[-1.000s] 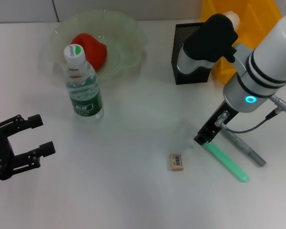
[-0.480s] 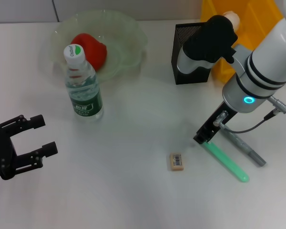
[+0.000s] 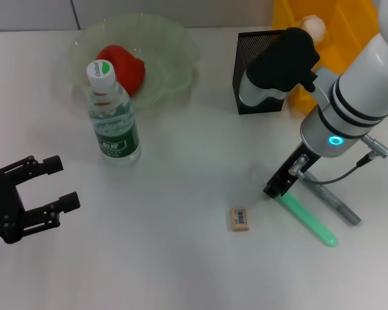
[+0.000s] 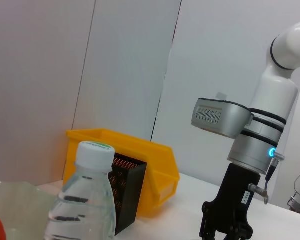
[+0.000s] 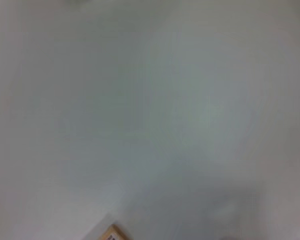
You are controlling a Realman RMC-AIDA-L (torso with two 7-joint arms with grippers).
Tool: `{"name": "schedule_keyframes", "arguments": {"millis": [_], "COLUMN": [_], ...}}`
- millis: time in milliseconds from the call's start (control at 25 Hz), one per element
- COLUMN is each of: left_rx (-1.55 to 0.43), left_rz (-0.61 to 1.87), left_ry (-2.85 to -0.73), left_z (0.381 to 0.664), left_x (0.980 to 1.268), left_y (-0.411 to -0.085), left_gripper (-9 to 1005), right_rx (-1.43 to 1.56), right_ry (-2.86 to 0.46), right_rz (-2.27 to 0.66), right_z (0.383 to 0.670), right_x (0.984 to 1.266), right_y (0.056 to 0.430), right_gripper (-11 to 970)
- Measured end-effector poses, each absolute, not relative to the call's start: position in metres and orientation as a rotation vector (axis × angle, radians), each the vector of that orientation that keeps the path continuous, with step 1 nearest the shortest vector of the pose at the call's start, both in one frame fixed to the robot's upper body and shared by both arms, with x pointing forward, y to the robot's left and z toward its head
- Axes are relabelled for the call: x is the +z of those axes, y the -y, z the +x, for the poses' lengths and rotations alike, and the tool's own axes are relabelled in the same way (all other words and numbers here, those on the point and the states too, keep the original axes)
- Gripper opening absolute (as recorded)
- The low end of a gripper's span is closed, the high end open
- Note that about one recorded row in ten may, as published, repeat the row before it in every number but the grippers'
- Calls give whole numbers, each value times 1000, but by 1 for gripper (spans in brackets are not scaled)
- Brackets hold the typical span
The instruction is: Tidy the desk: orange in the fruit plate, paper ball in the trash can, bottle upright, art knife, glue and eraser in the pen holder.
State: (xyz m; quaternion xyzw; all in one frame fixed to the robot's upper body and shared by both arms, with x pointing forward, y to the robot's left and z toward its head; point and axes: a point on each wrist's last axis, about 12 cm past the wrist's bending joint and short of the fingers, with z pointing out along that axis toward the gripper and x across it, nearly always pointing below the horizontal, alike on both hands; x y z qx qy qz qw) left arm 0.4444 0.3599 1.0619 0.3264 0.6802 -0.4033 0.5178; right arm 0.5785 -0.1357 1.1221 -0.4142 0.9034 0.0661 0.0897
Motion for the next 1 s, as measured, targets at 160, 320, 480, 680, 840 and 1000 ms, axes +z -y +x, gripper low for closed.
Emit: {"name": "schedule_keyframes", "arguments": {"millis": [160, 320, 480, 680, 840, 1000], "left_rx": [-969, -969, -968, -967, -969, -968], "left_rz": [783, 782, 782, 781, 778, 777], "left_ry": [-1632, -1632, -1632, -1633, -1633, -1634], "left_z": [444, 444, 444, 443, 442, 441], "left_x": [1062, 1062, 1061, 1061, 1061, 1061], "left_y": [-360, -360, -360, -360, -361, -361], "left_gripper": [787, 787, 787, 787, 787, 787], "right_rx": [219, 254, 256, 354, 544, 685], "right_ry": [-2687, -2678, -2671, -2578, -2361, -2086], "right_rz": [-1228, -1224, -1233, -1152, -959, -750], "right_z": [578, 577, 577, 584, 594, 606], "right_x": [1121, 1122, 1124, 1153, 1199, 1227], "right_y": [134, 134, 135, 149, 178, 207], "right_gripper": [273, 248, 212, 177, 180, 187]}}
